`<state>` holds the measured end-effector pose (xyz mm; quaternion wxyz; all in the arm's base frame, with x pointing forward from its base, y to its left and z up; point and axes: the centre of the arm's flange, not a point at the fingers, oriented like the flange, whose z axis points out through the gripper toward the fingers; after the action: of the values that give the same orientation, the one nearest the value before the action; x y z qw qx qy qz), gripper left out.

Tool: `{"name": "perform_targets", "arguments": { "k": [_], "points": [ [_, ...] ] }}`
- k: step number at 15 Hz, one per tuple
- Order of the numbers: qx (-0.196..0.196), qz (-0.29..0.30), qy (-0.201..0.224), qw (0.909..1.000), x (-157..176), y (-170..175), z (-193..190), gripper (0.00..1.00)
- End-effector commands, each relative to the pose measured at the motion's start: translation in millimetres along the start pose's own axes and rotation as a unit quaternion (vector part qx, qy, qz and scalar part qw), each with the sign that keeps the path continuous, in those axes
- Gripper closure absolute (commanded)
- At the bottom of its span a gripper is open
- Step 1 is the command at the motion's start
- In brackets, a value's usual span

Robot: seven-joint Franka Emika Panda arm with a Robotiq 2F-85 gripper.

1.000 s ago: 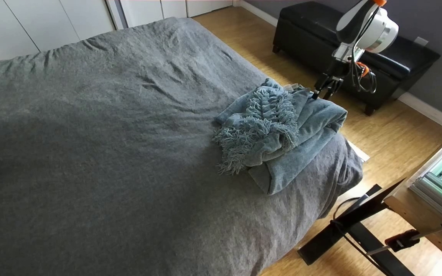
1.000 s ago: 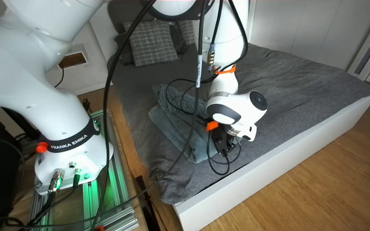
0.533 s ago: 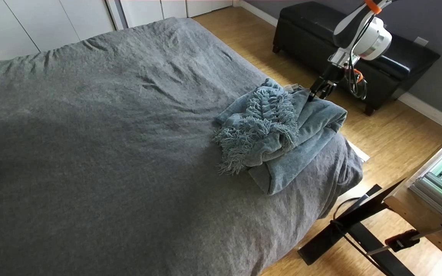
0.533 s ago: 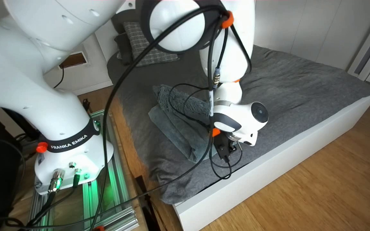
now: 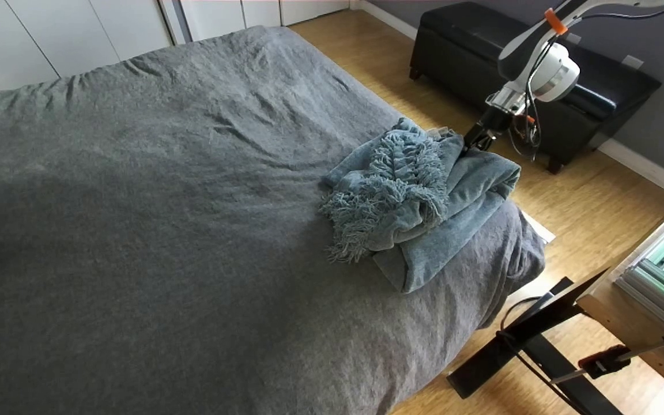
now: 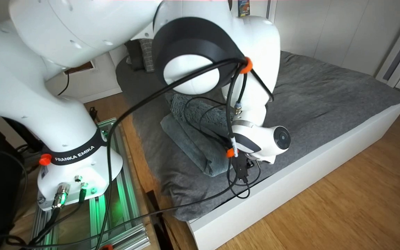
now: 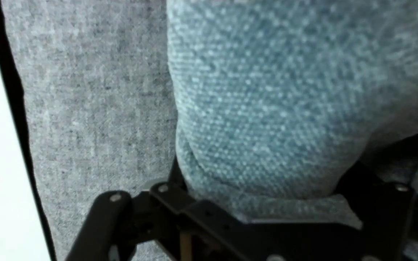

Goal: Fold the throw blanket in half

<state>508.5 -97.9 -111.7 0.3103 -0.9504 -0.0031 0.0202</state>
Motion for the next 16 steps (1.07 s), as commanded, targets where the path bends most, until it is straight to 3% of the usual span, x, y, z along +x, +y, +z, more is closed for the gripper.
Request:
{"name": "perform_targets", "arguments": {
  "k": [1, 5, 10, 14, 16],
  "points": [
    [0.034, -0.011, -0.019, 0.9992, 6.9, 4.4, 18.4, 0.17],
    [0.042, -0.001, -0.026, 0.9988, 10.6, -4.8, 7.5, 0.49],
    [0.046, -0.013, -0.009, 0.9988, 14.8, -22.8, -32.2, 0.79],
    [0.042, -0.024, 0.011, 0.9988, 21.4, -32.5, -67.9, 0.93],
    [0.036, -0.026, 0.037, 0.9983, 26.2, -29.1, -85.7, 0.92]
  ]
}}
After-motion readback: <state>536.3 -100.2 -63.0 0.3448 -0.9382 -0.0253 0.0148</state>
